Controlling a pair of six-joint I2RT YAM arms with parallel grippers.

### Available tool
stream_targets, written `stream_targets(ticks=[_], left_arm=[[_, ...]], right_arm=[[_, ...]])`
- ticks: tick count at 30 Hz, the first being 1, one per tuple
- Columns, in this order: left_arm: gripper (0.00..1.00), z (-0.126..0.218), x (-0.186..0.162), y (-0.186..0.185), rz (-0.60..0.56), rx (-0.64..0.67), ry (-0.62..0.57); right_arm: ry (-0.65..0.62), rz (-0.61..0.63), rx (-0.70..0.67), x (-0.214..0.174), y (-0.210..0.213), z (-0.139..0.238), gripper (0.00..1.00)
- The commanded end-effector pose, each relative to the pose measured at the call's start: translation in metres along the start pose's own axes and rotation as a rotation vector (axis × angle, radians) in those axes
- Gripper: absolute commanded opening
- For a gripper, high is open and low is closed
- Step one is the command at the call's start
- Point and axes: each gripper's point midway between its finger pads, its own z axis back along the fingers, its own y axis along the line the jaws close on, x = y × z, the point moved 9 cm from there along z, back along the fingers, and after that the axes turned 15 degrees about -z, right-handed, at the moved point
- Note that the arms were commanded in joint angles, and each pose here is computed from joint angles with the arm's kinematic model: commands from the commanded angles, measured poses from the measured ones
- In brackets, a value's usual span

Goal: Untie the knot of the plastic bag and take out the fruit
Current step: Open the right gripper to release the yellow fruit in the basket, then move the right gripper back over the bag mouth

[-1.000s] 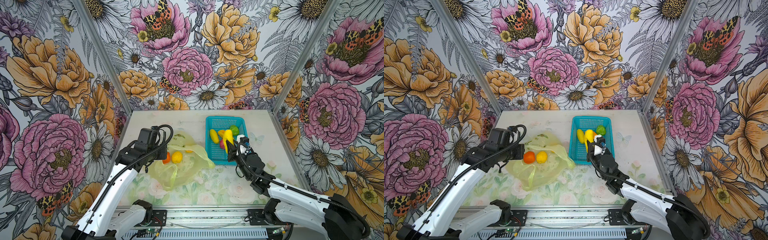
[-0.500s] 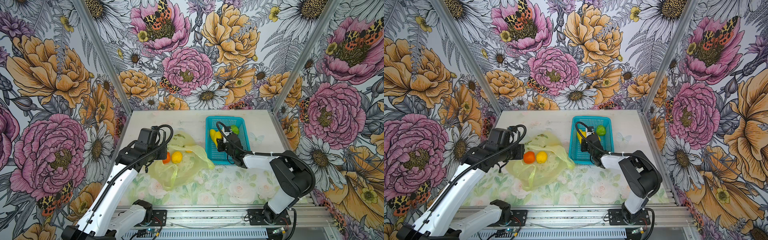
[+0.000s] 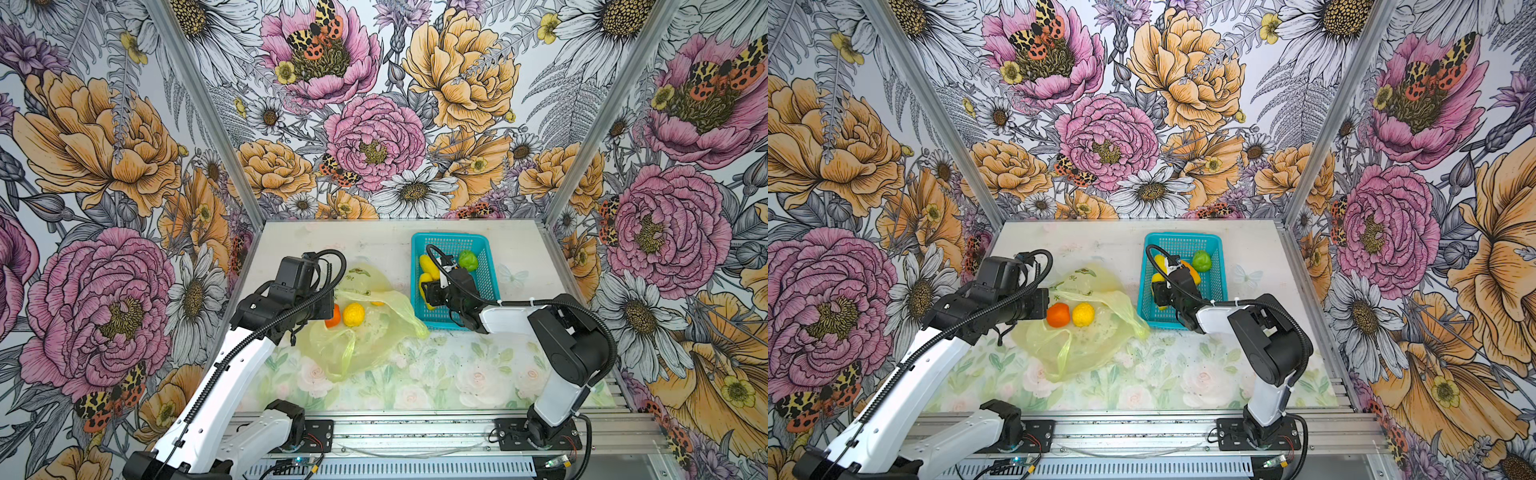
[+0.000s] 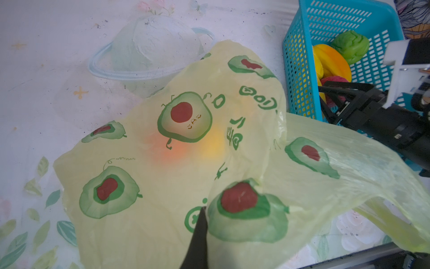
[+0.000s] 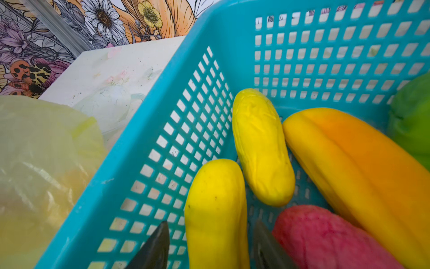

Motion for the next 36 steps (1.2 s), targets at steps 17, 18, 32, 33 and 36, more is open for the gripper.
stream_targets(ticks=[17,18,32,33,36], left_arm=[[0.00,0.003,0.001,0.000,-0.005,-0.017,-0.013],[0.00,0.003,0.001,0.000,-0.005,-0.017,-0.013],[0.00,0.004,0.001,0.000,-0.005,-0.017,-0.019],[0.00,0.004,0.001,0.000,-0.005,-0.017,-0.018],[0.00,0.004,0.001,-0.001,-0.006,-0.018,-0.018]], right_arm=[[-0.350,0.047,0.183,0.014,0.010,0.127,0.69],[-0.360,0.064,0.207,0.012,0.014,0.134,0.66],[-0.368,0.439,0.702,-0.042,0.094,0.215,0.47],[-0.357,0.462,0.722,-0.047,0.099,0.215,0.47],[-0.310,0.521,0.726,-0.056,0.116,0.207,0.44]])
